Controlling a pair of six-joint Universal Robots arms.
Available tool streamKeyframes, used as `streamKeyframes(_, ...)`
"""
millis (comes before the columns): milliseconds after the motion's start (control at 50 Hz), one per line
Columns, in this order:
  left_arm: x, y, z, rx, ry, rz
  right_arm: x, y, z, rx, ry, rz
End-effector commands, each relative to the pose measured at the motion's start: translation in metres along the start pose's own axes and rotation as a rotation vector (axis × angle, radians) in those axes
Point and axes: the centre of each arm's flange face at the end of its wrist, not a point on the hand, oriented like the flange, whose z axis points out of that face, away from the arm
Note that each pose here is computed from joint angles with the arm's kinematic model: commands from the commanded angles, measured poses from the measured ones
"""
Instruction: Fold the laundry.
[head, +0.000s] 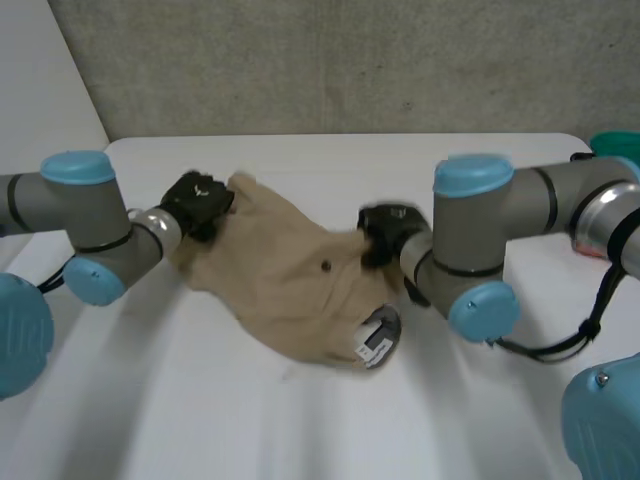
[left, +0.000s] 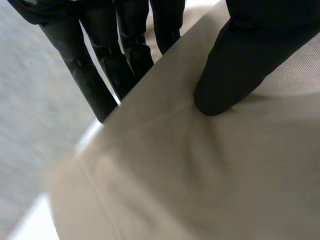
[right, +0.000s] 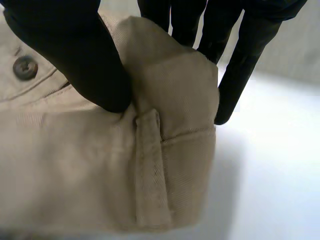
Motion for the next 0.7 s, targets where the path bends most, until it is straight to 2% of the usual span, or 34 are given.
streamKeyframes(20, -0.058, -0.126, 0.007, 0.435, -0.47, 0.073, 0.003, -0.157, -0.021, 0.707, 0.165, -0.313)
streamKeyframes(80, -0.09, -0.176, -0.016, 0.626, -0.621, 0.007, 0.002, -0.207, -0.042, 0.968, 0.269, -0.421)
streamKeyframes(100, -0.106, -0.199, -0.032, 0.733, -0.686, -0.034, 0.001, -0.216, -0.047, 1.017, 0.281, -0.429)
streamKeyframes(160, -0.118, -0.22, -0.054, 0.814, -0.741, -0.087, -0.001, -0.234, -0.06, 1.105, 0.286, -0.436)
streamKeyframes(220, -0.112, -0.218, -0.061, 0.781, -0.727, -0.102, -0.005, -0.236, -0.063, 1.113, 0.252, -0.463)
streamKeyframes(280, -0.082, -0.204, -0.063, 0.687, -0.648, -0.13, -0.01, -0.225, -0.062, 1.079, 0.189, -0.502)
streamKeyframes(360, -0.039, -0.181, -0.079, 0.539, -0.527, -0.154, -0.013, -0.195, -0.056, 0.977, 0.117, -0.534)
streamKeyframes(520, 0.043, -0.1, -0.125, 0.158, -0.288, -0.193, -0.012, -0.085, -0.041, 0.588, 0.009, -0.533)
streamKeyframes(540, 0.061, -0.085, -0.137, 0.075, -0.23, -0.198, -0.012, -0.062, -0.04, 0.512, -0.011, -0.531)
streamKeyframes(620, 0.092, -0.061, -0.167, -0.115, -0.141, -0.201, -0.013, 0.0, -0.039, 0.3, -0.061, -0.554)
streamKeyframes(700, 0.095, -0.058, -0.196, -0.231, -0.14, -0.195, -0.009, 0.03, -0.049, 0.16, -0.082, -0.615)
